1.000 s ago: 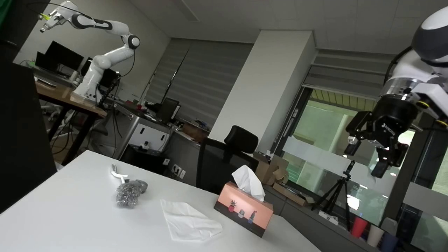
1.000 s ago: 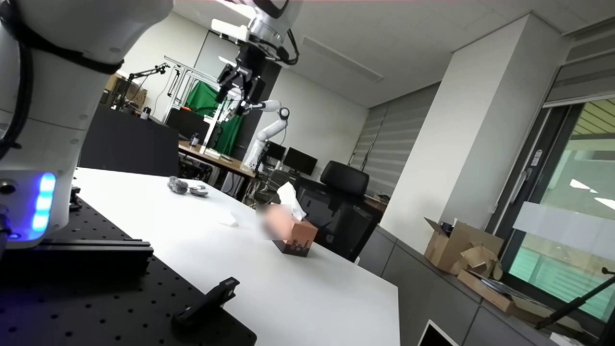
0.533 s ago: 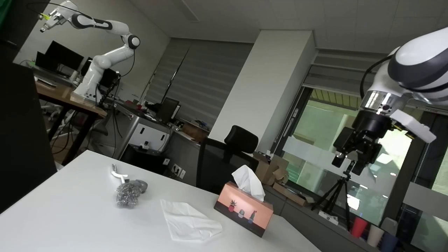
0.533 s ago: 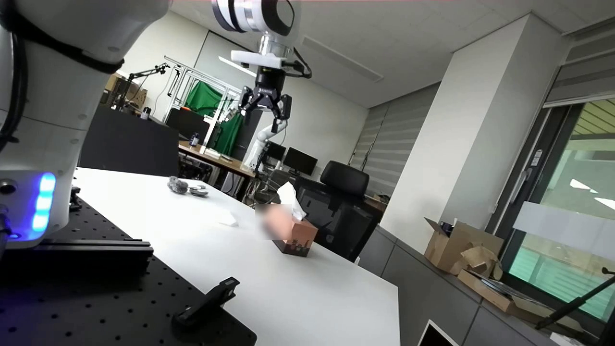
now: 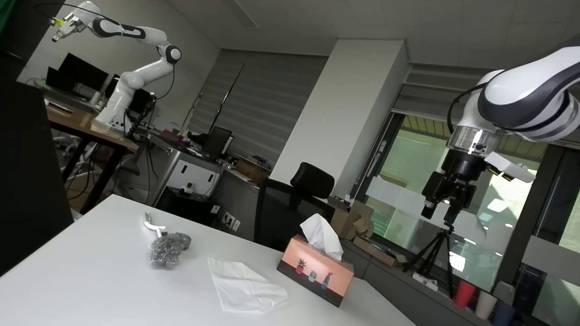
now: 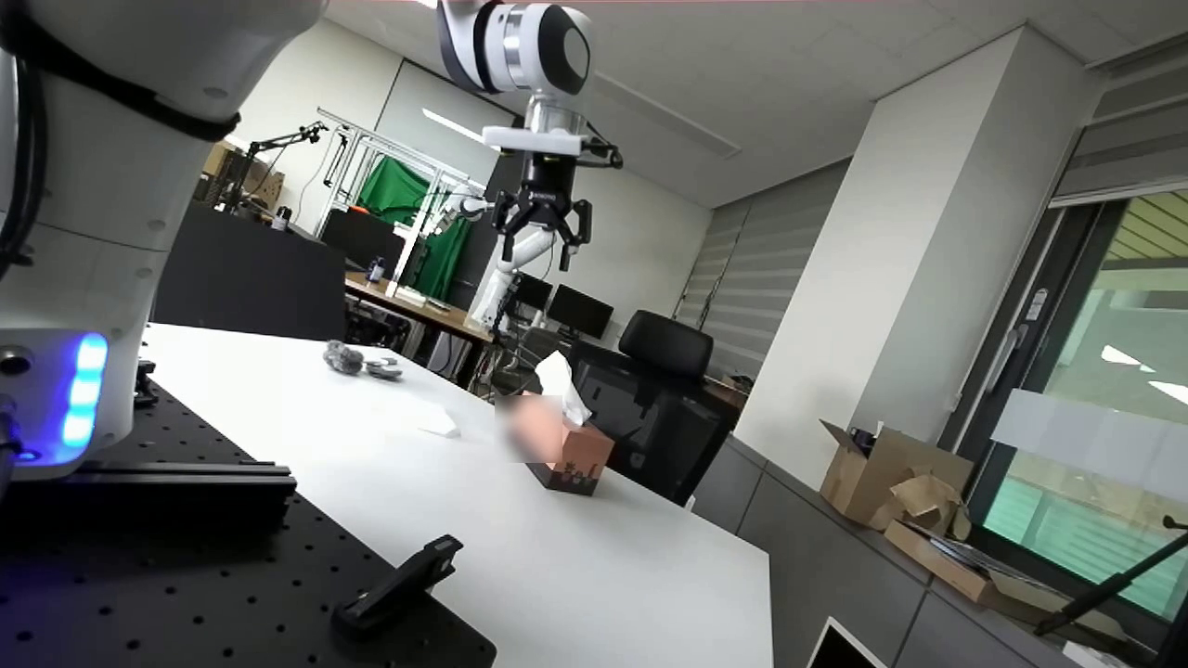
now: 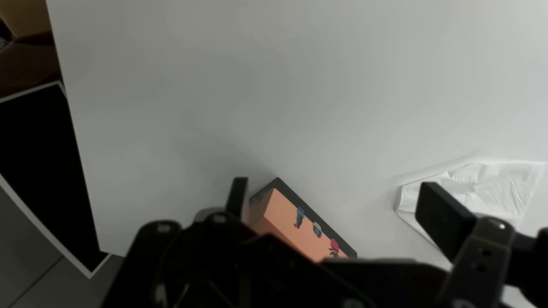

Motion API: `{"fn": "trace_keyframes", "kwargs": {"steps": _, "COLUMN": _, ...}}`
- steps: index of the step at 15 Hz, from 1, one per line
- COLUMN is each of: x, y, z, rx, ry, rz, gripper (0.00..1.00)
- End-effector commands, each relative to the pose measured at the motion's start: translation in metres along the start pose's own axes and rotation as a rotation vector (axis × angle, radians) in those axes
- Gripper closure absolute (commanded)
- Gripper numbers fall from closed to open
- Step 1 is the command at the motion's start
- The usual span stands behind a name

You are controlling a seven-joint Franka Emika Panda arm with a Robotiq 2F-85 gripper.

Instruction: Put a tissue on the table

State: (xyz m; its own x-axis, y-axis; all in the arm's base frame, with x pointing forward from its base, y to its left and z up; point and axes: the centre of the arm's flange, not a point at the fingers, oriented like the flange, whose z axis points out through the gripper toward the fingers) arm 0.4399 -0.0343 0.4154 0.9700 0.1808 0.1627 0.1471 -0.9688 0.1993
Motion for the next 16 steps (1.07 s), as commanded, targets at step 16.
{"fn": "trace_keyframes", "kwargs": {"steps": 16, "x": 0.044, "y": 0.016, "z": 0.021, "rx": -0.002, "ry": -0.001, "rz": -0.035, "gripper": 0.0}}
